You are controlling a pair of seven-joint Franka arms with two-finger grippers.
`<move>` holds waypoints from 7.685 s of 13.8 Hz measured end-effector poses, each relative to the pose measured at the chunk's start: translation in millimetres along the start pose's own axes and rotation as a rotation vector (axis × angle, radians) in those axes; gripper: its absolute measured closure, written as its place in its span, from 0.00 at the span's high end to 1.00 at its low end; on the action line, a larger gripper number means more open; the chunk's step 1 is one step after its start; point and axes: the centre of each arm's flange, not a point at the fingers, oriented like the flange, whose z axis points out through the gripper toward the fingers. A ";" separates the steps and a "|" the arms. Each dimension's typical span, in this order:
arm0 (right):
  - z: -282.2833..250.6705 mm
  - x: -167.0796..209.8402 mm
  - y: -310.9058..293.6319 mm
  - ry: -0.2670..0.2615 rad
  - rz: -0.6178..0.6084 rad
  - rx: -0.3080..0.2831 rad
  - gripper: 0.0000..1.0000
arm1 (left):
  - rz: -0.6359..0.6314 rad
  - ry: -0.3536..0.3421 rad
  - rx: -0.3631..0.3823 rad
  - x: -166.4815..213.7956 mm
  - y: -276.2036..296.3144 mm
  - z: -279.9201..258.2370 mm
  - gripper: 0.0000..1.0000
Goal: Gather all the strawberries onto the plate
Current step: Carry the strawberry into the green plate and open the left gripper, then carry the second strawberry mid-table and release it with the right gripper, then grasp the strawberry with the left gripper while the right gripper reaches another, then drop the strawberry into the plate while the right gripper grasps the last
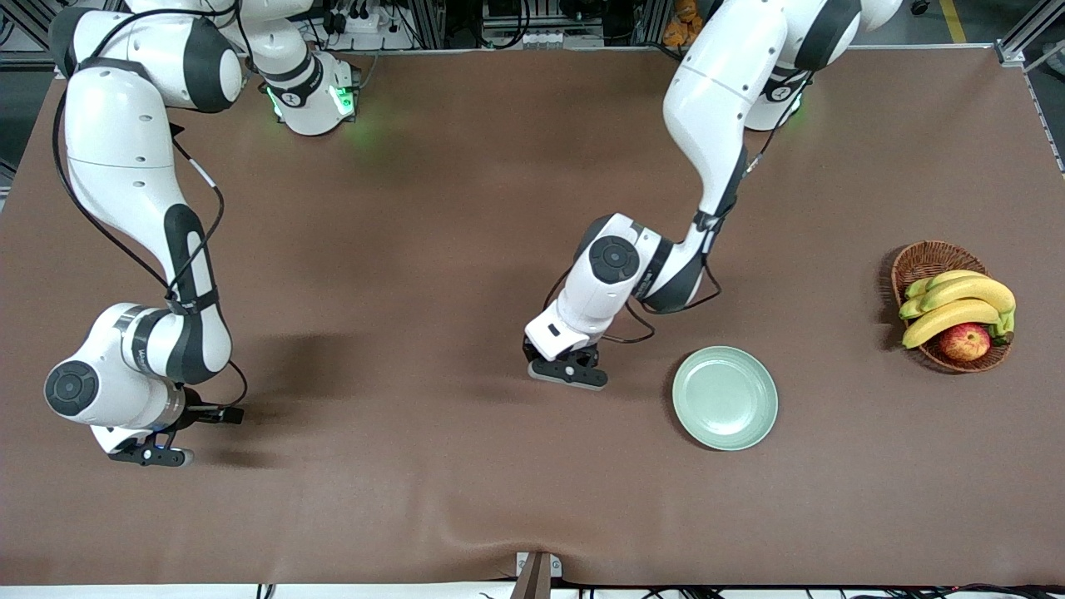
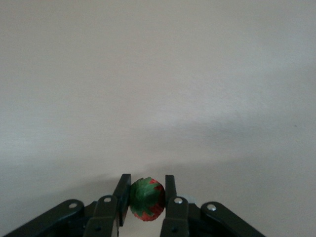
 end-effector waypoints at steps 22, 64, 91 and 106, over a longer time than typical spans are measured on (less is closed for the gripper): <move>-37.1 -22.9 -197.9 0.021 -0.018 0.077 0.33 | 0.096 -0.137 0.196 -1.8 -288.7 -6.8 0.32; -98.4 -53.8 8.2 -0.087 0.371 0.160 1.00 | -0.074 0.106 -0.061 -45.9 27.0 64.8 1.00; 6.4 -113.9 58.6 -0.061 0.466 0.064 0.58 | 0.031 0.159 -0.071 -35.2 39.1 56.0 0.33; -70.9 -76.6 -145.8 0.000 0.215 0.144 0.34 | 0.102 -0.212 0.151 38.8 -245.1 -84.1 0.33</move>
